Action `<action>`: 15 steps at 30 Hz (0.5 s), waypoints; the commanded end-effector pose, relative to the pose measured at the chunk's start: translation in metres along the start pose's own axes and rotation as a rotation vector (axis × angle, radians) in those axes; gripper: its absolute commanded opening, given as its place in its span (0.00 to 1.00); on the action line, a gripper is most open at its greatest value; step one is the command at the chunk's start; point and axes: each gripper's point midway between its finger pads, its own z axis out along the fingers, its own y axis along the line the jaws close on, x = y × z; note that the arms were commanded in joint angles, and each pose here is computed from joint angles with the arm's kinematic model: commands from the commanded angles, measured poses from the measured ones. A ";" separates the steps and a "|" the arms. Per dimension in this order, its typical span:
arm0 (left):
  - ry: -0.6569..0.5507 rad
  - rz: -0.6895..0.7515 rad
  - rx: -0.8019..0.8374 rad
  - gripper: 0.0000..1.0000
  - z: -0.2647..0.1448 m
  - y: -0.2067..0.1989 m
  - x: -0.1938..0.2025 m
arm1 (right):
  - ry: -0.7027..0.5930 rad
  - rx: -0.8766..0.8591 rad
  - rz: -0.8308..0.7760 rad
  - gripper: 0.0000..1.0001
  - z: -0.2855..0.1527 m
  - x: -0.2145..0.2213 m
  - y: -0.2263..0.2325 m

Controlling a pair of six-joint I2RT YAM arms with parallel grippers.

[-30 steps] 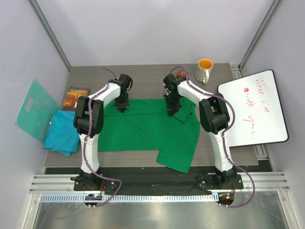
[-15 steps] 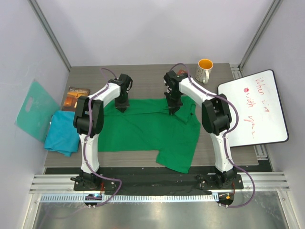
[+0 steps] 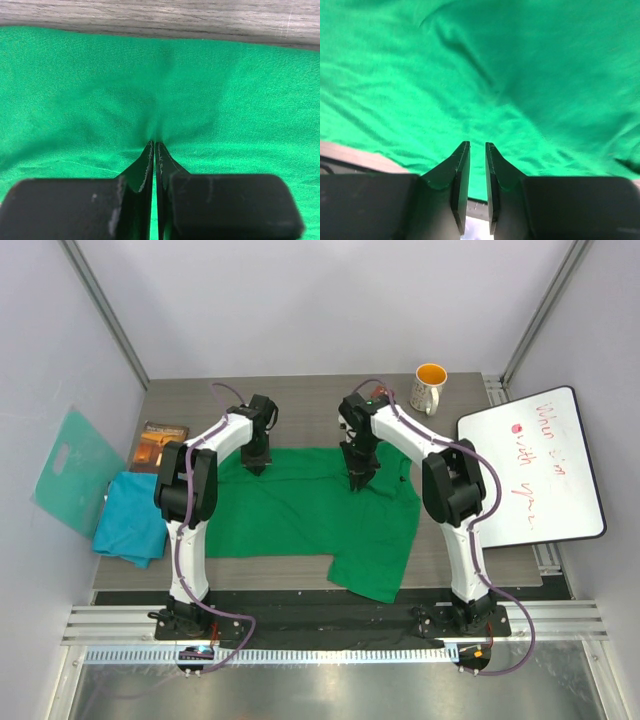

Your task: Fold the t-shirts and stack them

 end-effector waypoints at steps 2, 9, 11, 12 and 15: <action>0.134 0.022 0.005 0.02 0.020 0.000 0.034 | 0.045 -0.048 -0.022 0.27 -0.018 0.024 0.019; 0.135 0.023 0.005 0.02 0.020 0.000 0.035 | 0.009 -0.027 -0.032 0.29 -0.026 0.024 0.017; 0.132 0.020 0.006 0.02 0.019 0.000 0.035 | -0.021 -0.008 -0.035 0.31 -0.029 0.018 0.015; 0.134 0.022 0.005 0.02 0.019 0.000 0.035 | -0.033 0.006 -0.035 0.32 -0.030 0.016 0.012; 0.129 0.023 0.001 0.02 0.018 0.001 0.034 | -0.124 0.058 -0.021 0.36 -0.041 0.001 0.003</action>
